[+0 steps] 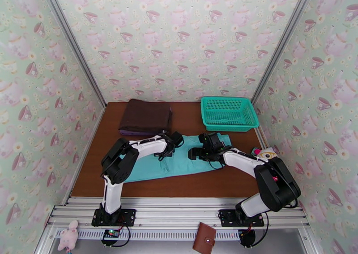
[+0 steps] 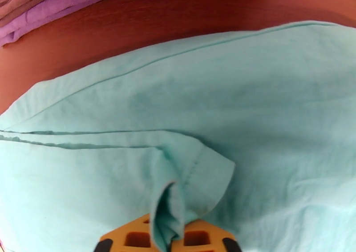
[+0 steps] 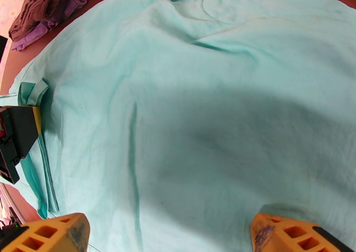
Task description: Fold and stack the trousers
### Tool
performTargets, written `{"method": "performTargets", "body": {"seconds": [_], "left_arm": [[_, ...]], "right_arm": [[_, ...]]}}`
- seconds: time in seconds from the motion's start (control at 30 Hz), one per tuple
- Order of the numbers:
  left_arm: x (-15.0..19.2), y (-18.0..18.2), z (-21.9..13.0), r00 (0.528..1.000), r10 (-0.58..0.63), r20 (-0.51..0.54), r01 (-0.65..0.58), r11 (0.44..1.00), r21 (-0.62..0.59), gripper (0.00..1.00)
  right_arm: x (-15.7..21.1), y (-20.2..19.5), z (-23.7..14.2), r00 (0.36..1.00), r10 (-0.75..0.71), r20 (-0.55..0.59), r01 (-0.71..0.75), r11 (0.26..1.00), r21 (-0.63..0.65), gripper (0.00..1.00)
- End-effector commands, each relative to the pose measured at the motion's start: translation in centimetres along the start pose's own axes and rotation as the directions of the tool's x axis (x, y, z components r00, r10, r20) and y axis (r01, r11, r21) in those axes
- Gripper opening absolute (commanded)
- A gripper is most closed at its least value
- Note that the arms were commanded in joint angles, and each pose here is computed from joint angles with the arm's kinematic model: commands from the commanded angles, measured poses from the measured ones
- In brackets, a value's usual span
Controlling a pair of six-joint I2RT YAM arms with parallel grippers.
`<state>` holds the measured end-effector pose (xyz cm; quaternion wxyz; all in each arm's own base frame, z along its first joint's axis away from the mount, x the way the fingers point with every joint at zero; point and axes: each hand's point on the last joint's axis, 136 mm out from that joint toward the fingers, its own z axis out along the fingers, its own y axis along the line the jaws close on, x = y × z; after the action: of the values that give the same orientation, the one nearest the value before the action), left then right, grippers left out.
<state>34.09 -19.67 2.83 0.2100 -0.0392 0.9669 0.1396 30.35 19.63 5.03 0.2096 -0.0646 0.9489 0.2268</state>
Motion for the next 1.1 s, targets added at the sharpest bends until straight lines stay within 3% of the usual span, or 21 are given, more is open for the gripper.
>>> {"method": "performTargets", "body": {"seconds": [0.0, 0.23, 0.53, 0.83, 0.87, 0.97, 1.0, 1.07], "left_arm": [[-1.4, 2.0, -2.1, 0.995, -0.079, 0.066, 0.08, 0.997, -0.012, 0.0], [-3.7, 3.4, -3.9, 0.973, -0.161, 0.166, 0.165, 0.986, -0.01, 0.0], [-5.0, 3.4, -1.6, 0.971, -0.183, 0.152, 0.191, 0.981, -0.043, 0.0], [-4.1, -1.4, -0.6, 0.99, -0.136, 0.027, 0.13, 0.976, 0.177, 0.01], [-4.0, -1.7, -0.8, 0.99, -0.138, 0.024, 0.13, 0.97, 0.203, 0.07], [-3.8, -1.3, -1.5, 0.992, -0.129, 0.006, 0.125, 0.969, 0.214, 0.61], [-3.9, -0.4, -2.1, 0.993, -0.118, 0.023, 0.112, 0.974, 0.195, 0.72], [-4.5, 1.3, -4.1, 0.99, -0.099, 0.097, 0.079, 0.977, 0.198, 0.82]], "right_arm": [[-0.4, 0.4, 0.2, 1.0, -0.011, -0.003, 0.011, 1.0, -0.021, 0.99], [-0.4, 0.5, 0.3, 1.0, -0.01, -0.007, 0.01, 1.0, -0.025, 0.99], [-0.3, 0.4, 0.4, 1.0, -0.014, -0.015, 0.014, 1.0, -0.022, 0.99], [-0.1, 0.4, 0.7, 0.999, -0.013, -0.029, 0.012, 1.0, -0.027, 1.0], [-0.1, 0.4, 0.7, 1.0, -0.011, -0.029, 0.011, 1.0, -0.026, 0.99], [-0.1, 0.5, 0.8, 0.999, -0.011, -0.033, 0.01, 0.999, -0.031, 0.99], [0.0, 0.5, 0.9, 0.999, -0.013, -0.036, 0.012, 0.999, -0.03, 1.0], [-0.1, 0.4, 0.9, 0.999, -0.013, -0.033, 0.012, 1.0, -0.024, 0.99]]}}
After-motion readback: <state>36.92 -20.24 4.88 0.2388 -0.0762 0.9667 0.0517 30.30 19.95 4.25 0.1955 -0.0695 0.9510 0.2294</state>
